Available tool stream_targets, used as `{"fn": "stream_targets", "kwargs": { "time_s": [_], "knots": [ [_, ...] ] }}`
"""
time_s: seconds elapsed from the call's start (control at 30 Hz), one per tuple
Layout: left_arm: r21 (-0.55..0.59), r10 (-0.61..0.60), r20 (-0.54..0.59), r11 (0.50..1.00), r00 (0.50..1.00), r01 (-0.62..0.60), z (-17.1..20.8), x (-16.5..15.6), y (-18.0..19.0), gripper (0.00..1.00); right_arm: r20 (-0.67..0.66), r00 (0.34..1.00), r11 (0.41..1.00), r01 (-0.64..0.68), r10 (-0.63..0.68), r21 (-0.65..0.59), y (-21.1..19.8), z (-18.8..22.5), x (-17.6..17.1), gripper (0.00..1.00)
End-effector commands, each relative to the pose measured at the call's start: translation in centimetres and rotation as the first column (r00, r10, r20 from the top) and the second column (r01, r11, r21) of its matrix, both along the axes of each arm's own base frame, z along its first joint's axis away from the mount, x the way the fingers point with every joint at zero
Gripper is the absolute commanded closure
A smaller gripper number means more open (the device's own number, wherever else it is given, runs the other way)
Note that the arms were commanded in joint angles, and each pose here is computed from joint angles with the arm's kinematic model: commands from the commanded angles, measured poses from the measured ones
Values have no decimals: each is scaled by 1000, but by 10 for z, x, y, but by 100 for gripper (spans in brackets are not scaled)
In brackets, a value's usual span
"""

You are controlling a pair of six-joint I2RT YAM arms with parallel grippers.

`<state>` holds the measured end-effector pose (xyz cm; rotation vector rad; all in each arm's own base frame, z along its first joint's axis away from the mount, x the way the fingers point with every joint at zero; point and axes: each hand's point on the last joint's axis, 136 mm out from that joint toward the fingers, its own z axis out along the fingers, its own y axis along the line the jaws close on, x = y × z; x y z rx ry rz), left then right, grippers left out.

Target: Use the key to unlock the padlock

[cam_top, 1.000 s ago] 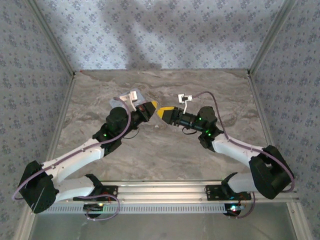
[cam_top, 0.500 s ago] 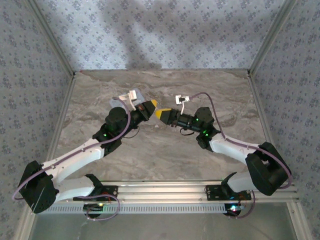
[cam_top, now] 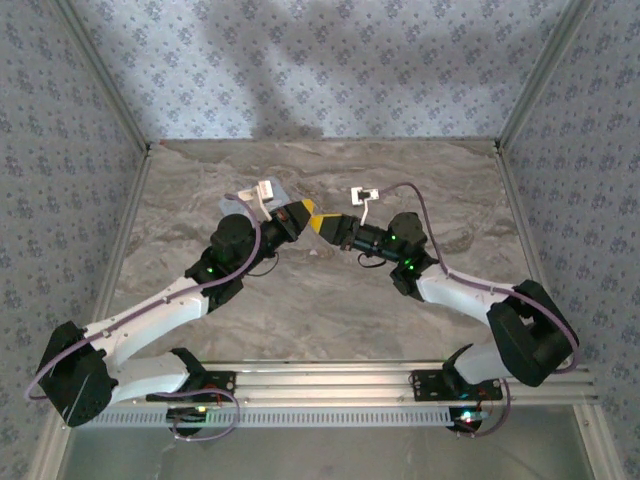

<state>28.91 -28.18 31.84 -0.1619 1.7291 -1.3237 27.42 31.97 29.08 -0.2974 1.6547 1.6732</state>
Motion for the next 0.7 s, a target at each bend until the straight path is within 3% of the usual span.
{"fn": "stream_targets", "kwargs": {
  "time_s": [0.0, 0.37, 0.6, 0.67],
  "knots": [
    [-51, 6, 38, 999, 999, -4, 18, -3, 2, 100, 32, 999, 999, 5, -6, 43, 2, 19, 3, 73],
    [-40, 23, 36, 999, 999, -21, 16, -2, 5, 100, -2, 998, 998, 67, -67, 20, -12, 8, 13, 98],
    [-18, 32, 35, 999, 999, -31, 13, -4, 9, 100, 3, 993, 992, 114, -114, -54, -25, -4, 13, 100],
    [9, 41, 35, 999, 999, -42, 11, -3, 11, 89, 19, 992, 987, 127, -126, -101, -28, -8, 11, 100]
  ]
}}
